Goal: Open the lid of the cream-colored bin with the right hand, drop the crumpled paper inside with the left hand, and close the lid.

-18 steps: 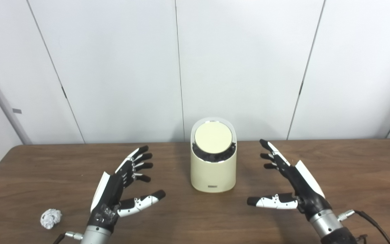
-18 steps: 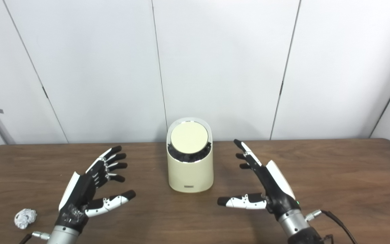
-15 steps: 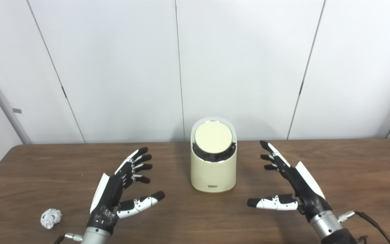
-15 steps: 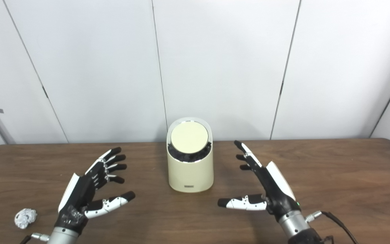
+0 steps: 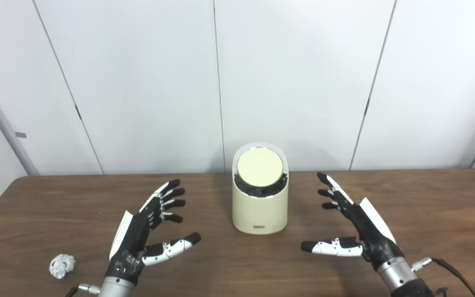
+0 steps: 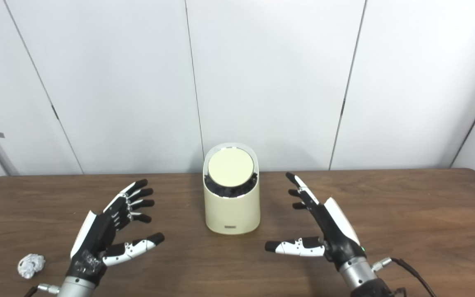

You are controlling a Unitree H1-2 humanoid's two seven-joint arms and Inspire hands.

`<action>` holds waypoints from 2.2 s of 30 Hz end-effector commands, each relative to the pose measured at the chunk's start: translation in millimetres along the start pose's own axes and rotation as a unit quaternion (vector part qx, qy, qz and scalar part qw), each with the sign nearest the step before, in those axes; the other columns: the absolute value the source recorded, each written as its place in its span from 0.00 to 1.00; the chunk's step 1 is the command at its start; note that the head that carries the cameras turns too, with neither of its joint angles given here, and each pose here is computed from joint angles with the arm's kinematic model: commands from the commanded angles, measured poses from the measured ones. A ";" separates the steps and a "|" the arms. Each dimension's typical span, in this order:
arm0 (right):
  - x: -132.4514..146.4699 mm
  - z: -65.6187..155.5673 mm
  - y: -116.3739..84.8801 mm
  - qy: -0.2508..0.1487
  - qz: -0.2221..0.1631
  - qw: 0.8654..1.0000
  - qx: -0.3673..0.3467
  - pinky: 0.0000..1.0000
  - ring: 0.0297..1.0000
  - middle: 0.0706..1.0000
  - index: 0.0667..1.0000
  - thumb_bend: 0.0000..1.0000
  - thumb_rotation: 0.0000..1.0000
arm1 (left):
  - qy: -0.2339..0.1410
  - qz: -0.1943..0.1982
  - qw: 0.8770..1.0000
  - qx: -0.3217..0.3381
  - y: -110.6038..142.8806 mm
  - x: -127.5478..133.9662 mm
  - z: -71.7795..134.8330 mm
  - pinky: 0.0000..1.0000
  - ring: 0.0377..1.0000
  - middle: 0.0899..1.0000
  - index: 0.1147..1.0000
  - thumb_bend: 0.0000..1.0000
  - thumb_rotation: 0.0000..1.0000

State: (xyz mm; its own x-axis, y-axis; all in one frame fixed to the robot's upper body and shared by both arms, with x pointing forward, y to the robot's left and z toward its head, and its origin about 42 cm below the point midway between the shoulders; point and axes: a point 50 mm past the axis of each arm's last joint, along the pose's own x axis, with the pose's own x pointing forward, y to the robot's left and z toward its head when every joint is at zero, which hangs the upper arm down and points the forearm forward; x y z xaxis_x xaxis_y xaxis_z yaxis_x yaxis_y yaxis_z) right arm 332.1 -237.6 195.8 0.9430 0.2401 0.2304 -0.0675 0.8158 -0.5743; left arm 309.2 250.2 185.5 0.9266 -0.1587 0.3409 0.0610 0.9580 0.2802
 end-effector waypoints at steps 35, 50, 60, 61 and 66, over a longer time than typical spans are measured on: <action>139.1 90.8 -15.7 -0.029 -0.075 0.992 -0.093 0.73 0.88 0.95 0.95 0.82 0.37 | -0.028 0.015 0.999 0.011 0.8 0.1 12.3 0.63 0.77 0.84 0.88 0.71 0.05; 161.8 102.8 -10.2 -0.018 -0.080 0.992 -0.096 0.72 0.88 0.95 0.94 0.82 0.36 | -0.025 0.019 0.999 0.011 -1.9 -0.1 12.0 0.63 0.77 0.82 0.87 0.72 0.04; 167.0 97.9 -3.8 -0.016 -0.078 0.990 -0.116 0.75 0.89 0.94 0.92 0.82 0.33 | -0.027 0.020 0.999 0.010 -2.1 -1.5 13.6 0.62 0.76 0.83 0.87 0.72 0.04; 167.2 97.7 -3.1 -0.017 -0.079 0.990 -0.119 0.75 0.89 0.93 0.92 0.83 0.33 | -0.027 0.019 0.999 0.010 -2.1 -1.5 13.8 0.62 0.76 0.83 0.87 0.72 0.04; 168.5 97.0 1.1 -0.017 -0.077 0.989 -0.129 0.72 0.87 0.92 0.91 0.85 0.31 | -0.028 0.020 0.999 0.012 -1.8 -1.5 15.5 0.62 0.76 0.83 0.87 0.72 0.05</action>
State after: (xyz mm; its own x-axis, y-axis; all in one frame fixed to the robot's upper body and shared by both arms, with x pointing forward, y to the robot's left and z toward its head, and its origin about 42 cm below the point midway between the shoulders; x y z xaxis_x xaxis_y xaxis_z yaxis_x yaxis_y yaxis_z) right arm 455.7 -153.2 277.5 0.9606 0.1257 0.2478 0.0974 0.6829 -0.7240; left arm 300.8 246.0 183.4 0.9302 -0.1334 0.3420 0.0333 0.9585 0.2831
